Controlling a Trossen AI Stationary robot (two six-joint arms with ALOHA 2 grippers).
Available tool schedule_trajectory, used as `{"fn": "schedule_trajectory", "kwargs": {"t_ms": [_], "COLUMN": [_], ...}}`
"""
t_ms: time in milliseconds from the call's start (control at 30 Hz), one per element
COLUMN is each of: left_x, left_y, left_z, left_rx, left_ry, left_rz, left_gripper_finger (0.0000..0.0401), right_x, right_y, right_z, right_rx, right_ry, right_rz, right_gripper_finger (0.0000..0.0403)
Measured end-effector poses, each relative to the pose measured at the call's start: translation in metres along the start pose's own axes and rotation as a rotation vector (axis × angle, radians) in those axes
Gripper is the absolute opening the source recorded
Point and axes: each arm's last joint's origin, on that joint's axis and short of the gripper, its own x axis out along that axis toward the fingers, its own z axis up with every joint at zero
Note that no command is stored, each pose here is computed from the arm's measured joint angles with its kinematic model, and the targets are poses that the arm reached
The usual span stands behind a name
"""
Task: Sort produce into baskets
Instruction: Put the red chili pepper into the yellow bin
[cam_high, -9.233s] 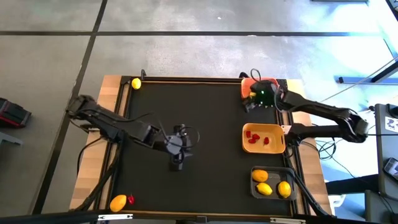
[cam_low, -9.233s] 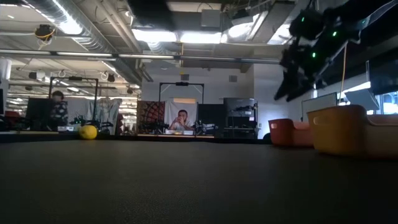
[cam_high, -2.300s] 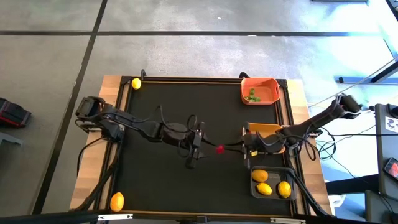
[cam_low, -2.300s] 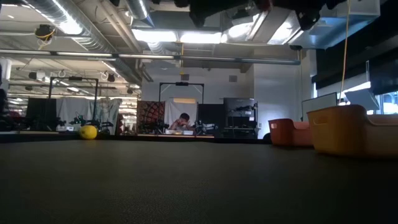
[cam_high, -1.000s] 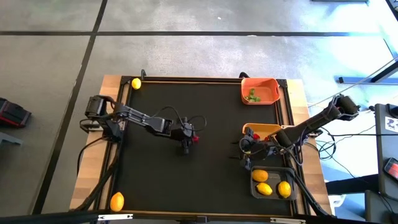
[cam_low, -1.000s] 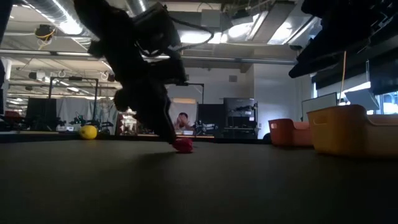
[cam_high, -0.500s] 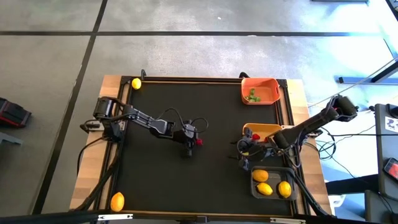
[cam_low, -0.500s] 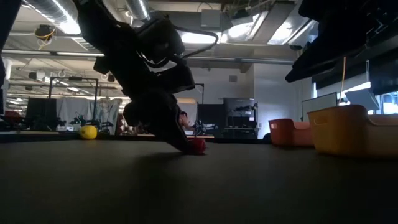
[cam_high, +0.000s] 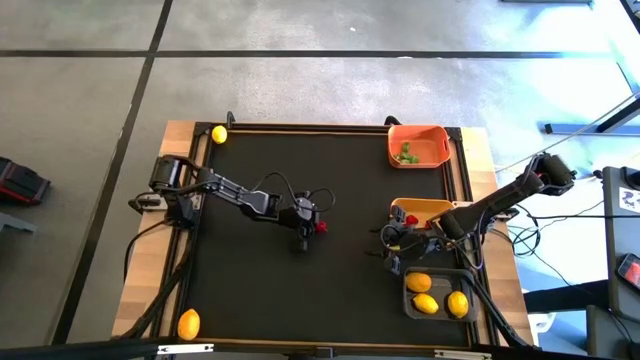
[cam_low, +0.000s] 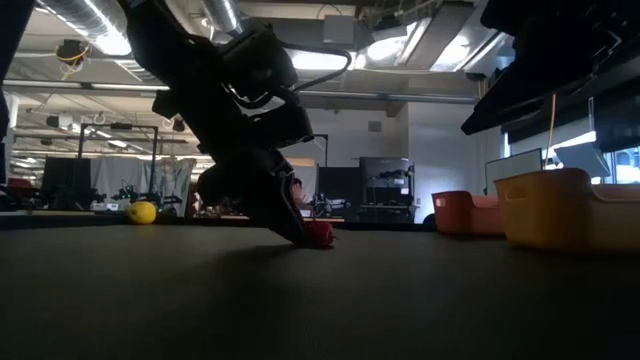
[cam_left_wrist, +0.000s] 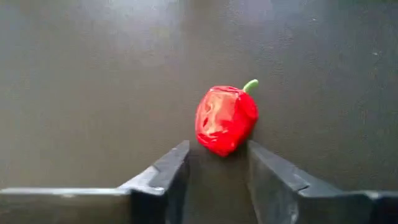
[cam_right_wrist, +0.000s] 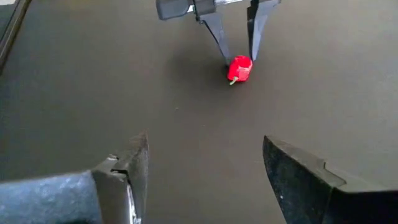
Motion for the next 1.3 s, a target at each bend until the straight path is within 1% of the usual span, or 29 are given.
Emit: {"fn": "schedule_trajectory", "kwargs": {"t_ms": [100, 200, 267, 400, 567, 667, 833, 933, 1067, 1300], "left_x": [-0.003, -0.003, -0.001, 0.005, 0.012, 0.013, 0.012, 0.009, -0.002, -0.039], "left_y": [0.001, 0.001, 0.001, -0.001, -0.002, -0.003, -0.003, -0.004, -0.005, -0.01], "left_z": [0.002, 0.005, 0.007, 0.002, -0.001, -0.001, 0.0, 0.002, 0.011, 0.037], "left_rx": [0.007, 0.015, 0.016, 0.061, 0.08, 0.081, 0.08, 0.082, 0.064, 0.018], "left_ry": [-0.01, -0.042, -0.067, -0.044, -0.039, -0.039, -0.049, -0.058, -0.107, -0.272], "left_rz": [0.001, 0.003, 0.005, 0.003, -0.036, -0.049, -0.05, -0.051, -0.05, -0.063], "left_gripper_finger": [0.0178, 0.0205, 0.0215, 0.0216, 0.0189, 0.0154, 0.0084, 0.0057, 0.0048, 0.006], "right_x": [0.0, 0.0, 0.0, 0.0, 0.0, 0.0, 0.0, 0.0, 0.0, -0.001], "right_y": [0.0, 0.0, 0.0, 0.0, 0.0, 0.0, 0.0, 0.0, 0.0, 0.001], "right_z": [0.0, 0.0, 0.0, 0.0, 0.0, 0.0, 0.0, 0.0, 0.001, 0.002], "right_rx": [0.0, 0.001, 0.0, 0.0, 0.0, 0.0, 0.001, 0.001, 0.003, 0.011], "right_ry": [0.004, 0.003, 0.004, 0.004, 0.004, 0.004, 0.004, 0.003, -0.002, -0.017], "right_rz": [0.007, 0.007, 0.007, 0.007, 0.007, 0.007, 0.008, 0.008, 0.011, 0.018], "right_gripper_finger": [0.0243, 0.0243, 0.0243, 0.0243, 0.0243, 0.0243, 0.0243, 0.0243, 0.0243, 0.0243]}}
